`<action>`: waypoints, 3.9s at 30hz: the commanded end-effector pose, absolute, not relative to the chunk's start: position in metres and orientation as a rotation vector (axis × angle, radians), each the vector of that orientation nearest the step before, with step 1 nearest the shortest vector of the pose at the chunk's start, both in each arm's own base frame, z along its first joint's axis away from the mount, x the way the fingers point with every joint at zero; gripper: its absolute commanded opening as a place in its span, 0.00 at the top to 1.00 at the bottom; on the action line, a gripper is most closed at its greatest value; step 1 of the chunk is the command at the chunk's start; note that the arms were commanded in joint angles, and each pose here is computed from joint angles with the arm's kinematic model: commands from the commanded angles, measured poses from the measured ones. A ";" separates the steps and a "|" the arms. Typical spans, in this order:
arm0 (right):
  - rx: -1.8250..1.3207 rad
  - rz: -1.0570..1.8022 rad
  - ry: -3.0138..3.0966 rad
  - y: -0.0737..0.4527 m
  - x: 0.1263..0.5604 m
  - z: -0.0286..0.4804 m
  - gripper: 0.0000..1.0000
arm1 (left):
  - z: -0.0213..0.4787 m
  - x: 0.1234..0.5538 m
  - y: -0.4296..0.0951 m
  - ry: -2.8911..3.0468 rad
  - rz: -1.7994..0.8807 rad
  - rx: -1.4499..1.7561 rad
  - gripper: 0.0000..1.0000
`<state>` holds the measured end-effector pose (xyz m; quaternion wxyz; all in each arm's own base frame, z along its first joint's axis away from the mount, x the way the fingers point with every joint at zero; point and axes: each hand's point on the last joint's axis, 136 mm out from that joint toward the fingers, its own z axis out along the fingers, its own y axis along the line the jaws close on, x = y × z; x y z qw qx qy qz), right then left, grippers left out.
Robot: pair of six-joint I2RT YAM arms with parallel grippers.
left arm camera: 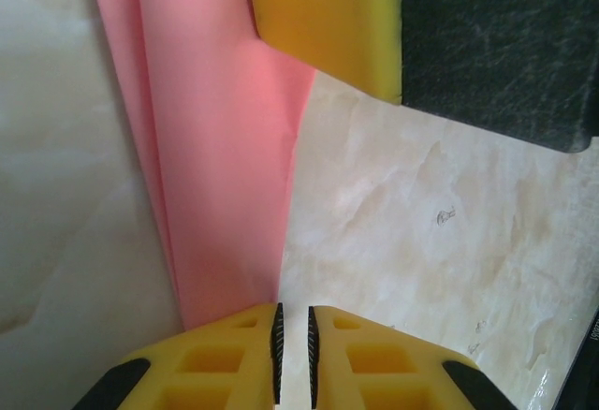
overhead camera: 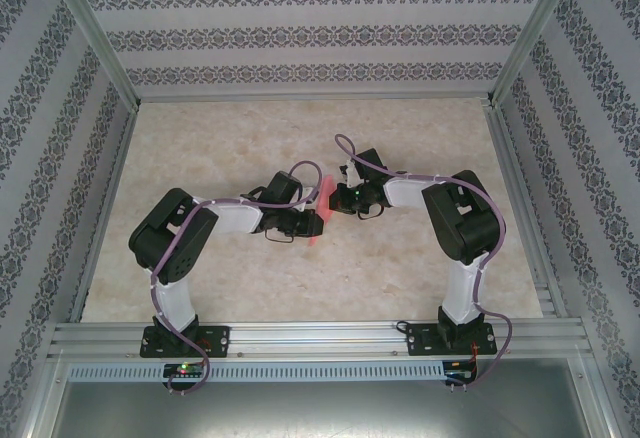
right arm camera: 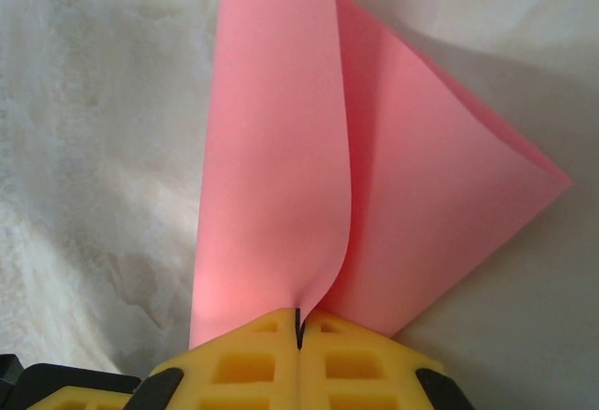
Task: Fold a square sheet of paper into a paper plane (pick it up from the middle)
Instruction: Fold the wing for the fifth time at the center of the table.
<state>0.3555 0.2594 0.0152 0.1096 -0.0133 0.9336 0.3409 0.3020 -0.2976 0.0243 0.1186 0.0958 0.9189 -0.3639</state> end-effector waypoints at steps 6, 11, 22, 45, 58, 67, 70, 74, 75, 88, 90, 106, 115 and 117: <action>0.066 0.830 2.897 0.235 0.331 -0.030 1.00 | 0.000 0.296 -0.289 2.761 -1.010 0.280 0.81; 0.076 0.857 2.872 0.239 0.334 -0.023 0.98 | -0.021 0.286 -0.277 2.828 -0.882 0.324 0.81; 0.084 0.933 2.767 0.238 0.345 0.026 0.73 | -0.056 0.269 -0.249 2.927 -0.681 0.364 0.82; 0.290 1.474 2.514 0.301 0.358 0.053 0.89 | -0.062 0.261 -0.247 2.930 -0.628 0.478 0.82; 0.291 1.005 2.787 0.266 0.343 -0.019 0.92 | -0.041 0.261 -0.260 2.890 -0.723 0.498 0.81; 0.278 0.875 2.864 0.252 0.331 -0.045 0.94 | 0.022 0.275 -0.283 2.748 -0.883 0.454 0.75; 0.271 0.881 2.871 0.253 0.329 -0.047 0.94 | 0.042 0.280 -0.286 2.705 -0.898 0.442 0.73; 0.269 0.884 2.872 0.252 0.328 -0.048 0.95 | 0.049 0.282 -0.283 2.696 -0.884 0.407 0.72; 0.270 0.888 2.872 0.253 0.328 -0.048 0.95 | 0.047 0.282 -0.283 2.698 -0.888 0.393 0.72; 0.274 0.911 2.868 0.252 0.326 -0.048 0.95 | 0.028 0.273 -0.289 2.722 -0.987 0.342 0.75; 0.280 0.910 2.870 0.251 0.326 -0.049 0.95 | 0.030 0.274 -0.289 2.716 -0.985 0.346 0.75; 0.281 0.919 2.872 0.251 0.325 -0.051 0.96 | 0.037 0.278 -0.276 2.734 -0.666 0.442 0.79; 0.279 0.927 2.871 0.251 0.326 -0.052 0.97 | 0.020 0.269 -0.269 2.775 -0.359 0.592 0.89; 0.278 0.931 2.868 0.251 0.327 -0.052 0.97 | 0.017 0.267 -0.269 2.777 -0.295 0.628 0.90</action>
